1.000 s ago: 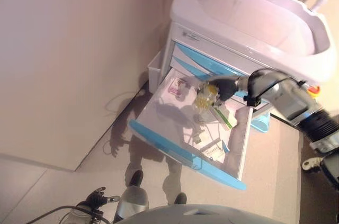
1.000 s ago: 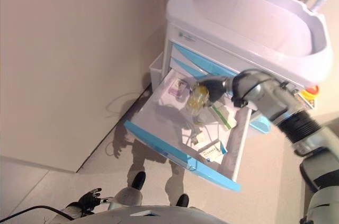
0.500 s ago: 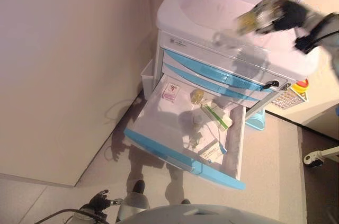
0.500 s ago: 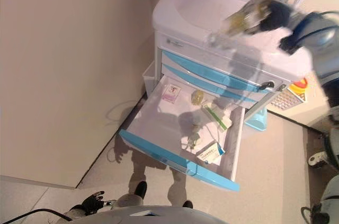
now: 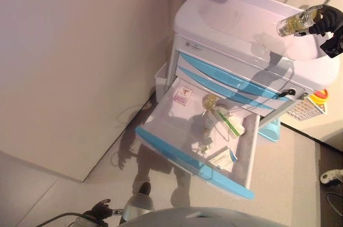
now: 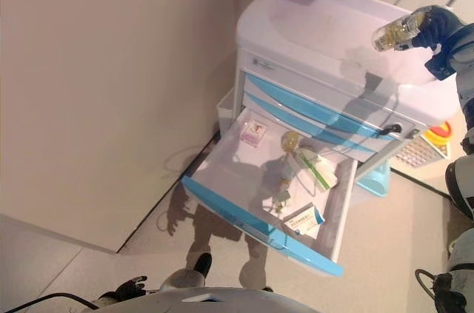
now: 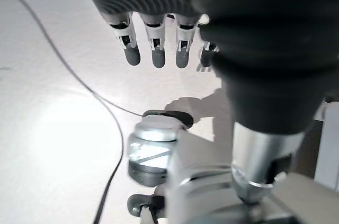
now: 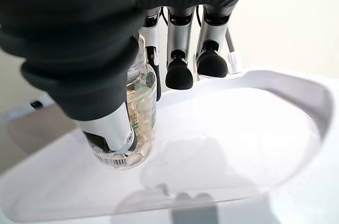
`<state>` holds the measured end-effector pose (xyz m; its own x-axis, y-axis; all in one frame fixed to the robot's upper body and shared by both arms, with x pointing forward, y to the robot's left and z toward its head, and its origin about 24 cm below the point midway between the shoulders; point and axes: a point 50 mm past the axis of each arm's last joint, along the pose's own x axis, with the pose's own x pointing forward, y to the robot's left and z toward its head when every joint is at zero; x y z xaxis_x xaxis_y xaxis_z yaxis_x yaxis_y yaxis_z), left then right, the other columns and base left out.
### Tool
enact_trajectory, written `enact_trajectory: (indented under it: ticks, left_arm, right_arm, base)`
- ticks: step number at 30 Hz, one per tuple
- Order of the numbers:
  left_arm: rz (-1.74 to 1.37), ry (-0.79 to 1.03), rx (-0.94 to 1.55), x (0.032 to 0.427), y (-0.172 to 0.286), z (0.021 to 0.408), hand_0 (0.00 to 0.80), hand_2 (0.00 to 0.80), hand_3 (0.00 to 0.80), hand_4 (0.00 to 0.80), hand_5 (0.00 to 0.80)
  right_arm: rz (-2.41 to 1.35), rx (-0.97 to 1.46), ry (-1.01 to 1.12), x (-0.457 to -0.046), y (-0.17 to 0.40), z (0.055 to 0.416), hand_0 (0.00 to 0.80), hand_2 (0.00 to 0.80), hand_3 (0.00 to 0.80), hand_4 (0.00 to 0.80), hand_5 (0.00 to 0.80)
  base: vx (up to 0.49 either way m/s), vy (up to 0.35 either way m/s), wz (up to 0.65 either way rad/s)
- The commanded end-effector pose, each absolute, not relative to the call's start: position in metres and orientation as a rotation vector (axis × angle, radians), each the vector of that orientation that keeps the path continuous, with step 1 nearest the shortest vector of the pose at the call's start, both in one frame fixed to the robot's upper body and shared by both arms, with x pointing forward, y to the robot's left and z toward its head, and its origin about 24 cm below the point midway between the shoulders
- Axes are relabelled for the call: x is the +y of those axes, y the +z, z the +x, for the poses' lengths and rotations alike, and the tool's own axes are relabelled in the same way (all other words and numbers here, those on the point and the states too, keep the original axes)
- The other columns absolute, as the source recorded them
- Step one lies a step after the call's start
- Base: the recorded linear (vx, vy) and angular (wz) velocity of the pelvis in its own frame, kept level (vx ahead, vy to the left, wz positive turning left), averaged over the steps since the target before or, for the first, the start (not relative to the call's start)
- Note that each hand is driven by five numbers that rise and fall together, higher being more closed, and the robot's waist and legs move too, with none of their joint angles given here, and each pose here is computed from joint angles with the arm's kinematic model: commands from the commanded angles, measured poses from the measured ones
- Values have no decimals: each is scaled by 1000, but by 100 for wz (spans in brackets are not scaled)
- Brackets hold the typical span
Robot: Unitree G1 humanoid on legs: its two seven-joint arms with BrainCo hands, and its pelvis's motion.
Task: Open the drawer and pick up the medicine
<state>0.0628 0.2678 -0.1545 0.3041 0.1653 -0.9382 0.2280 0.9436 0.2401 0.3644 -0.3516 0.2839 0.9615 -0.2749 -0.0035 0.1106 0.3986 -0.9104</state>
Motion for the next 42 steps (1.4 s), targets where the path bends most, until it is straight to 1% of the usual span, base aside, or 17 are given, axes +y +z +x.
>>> enact_trajectory:
  ticks: [1,5,14,21,27,32,33,34,35,42]
  left_arm:
    - [418,-69,1292,279,-152,56,0,0,0,0,0]
    - [416,-61,1276,281,-150,58,0,0,0,0,0]
    - [399,-9,1183,291,-142,76,0,0,0,0,0]
    - [397,19,1157,298,-137,78,0,0,0,0,0]
    - [393,21,1136,299,-136,81,0,0,0,0,0]
    - [381,15,1097,296,-134,90,0,0,0,0,0]
    - [380,13,1093,296,-134,91,0,0,0,0,0]
    - [379,11,1090,295,-134,92,0,0,0,0,0]
    - [378,10,1087,294,-134,92,0,0,0,0,0]
    - [377,4,1086,294,-134,92,0,0,0,0,0]
  right_arm:
    - [-1261,35,-412,-346,356,355,800,800,800,800,800]
    - [-1294,90,-427,-347,354,356,800,800,800,800,800]
    - [-1346,224,-500,-358,359,349,800,800,800,800,800]
    - [-1385,335,-498,-368,361,341,800,800,800,800,800]
    - [-1406,364,-497,-367,360,343,800,800,800,800,800]
    - [-1418,348,-510,-364,365,343,800,800,800,800,800]
    - [-1423,347,-508,-364,366,343,562,562,562,562,562]
    - [-1422,345,-512,-364,367,343,173,173,173,173,173]
    - [-1423,344,-513,-364,368,342,0,0,0,0,0]
    - [-1425,307,-525,-364,372,342,0,0,0,0,0]
  base:
    - [39,-19,12]
    - [32,-16,15]
    - [-30,-48,11]
    - [-22,-22,3]
    - [-16,-3,2]
    - [-42,1,-1]
    - [0,0,0]
    - [0,0,0]
    - [0,0,0]
    - [0,0,0]
